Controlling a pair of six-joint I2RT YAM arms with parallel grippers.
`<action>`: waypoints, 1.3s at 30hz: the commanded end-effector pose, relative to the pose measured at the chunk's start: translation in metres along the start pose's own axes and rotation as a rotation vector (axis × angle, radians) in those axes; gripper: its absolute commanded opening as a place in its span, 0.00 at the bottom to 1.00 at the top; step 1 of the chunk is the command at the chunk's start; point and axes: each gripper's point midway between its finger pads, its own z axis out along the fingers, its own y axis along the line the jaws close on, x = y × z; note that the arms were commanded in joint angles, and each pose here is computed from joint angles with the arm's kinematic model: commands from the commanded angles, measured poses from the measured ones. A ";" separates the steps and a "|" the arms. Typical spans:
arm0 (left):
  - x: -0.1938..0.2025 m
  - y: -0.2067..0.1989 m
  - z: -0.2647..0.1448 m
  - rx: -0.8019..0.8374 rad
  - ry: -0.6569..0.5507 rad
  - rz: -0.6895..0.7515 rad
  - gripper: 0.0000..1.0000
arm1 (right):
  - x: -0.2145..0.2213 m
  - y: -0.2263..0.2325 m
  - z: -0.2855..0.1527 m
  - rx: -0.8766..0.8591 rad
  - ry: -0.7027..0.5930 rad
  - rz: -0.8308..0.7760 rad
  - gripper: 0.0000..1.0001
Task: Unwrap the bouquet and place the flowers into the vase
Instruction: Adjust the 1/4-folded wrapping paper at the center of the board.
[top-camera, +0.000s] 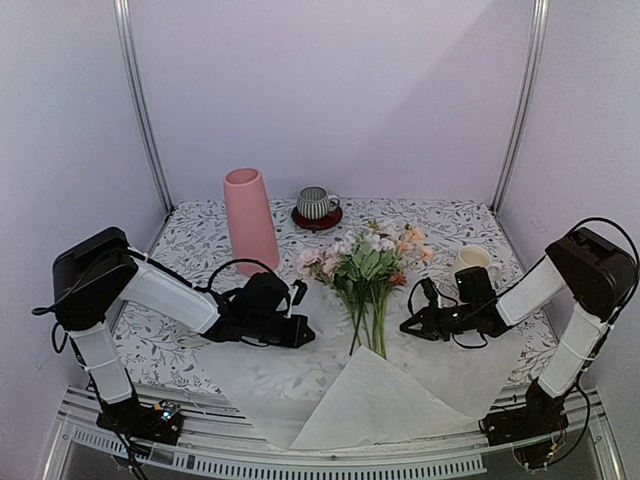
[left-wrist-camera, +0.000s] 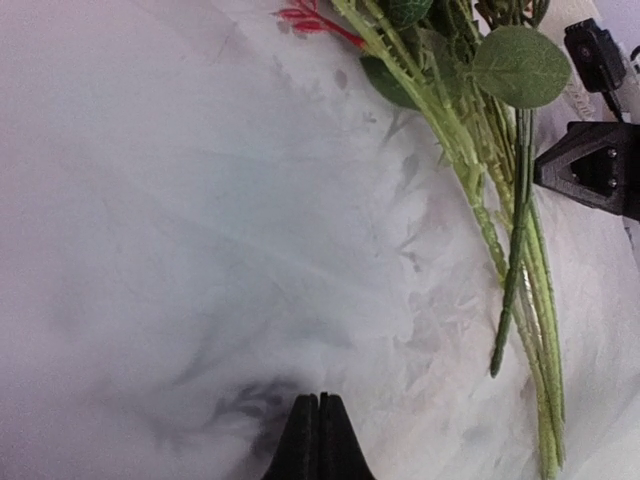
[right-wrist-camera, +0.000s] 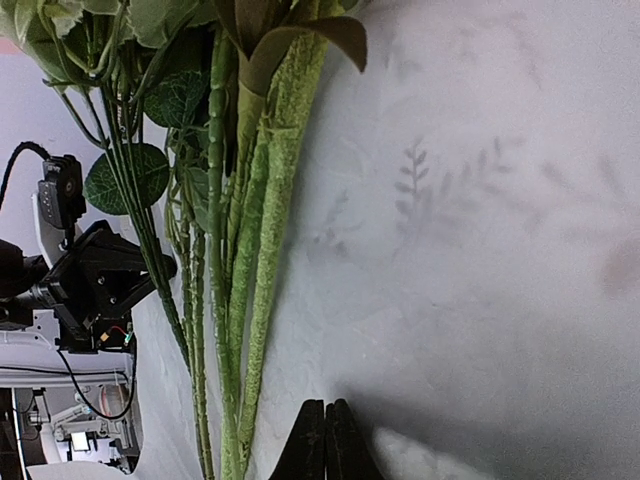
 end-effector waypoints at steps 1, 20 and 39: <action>0.015 0.037 0.009 -0.099 0.060 -0.043 0.00 | 0.013 -0.047 0.001 0.146 0.030 0.108 0.02; -0.035 0.068 0.022 -0.143 -0.008 -0.037 0.00 | -0.056 -0.056 -0.006 0.195 -0.071 0.088 0.03; -0.081 -0.015 -0.046 0.063 -0.126 0.118 0.20 | -0.094 0.025 -0.073 0.193 -0.200 -0.150 0.13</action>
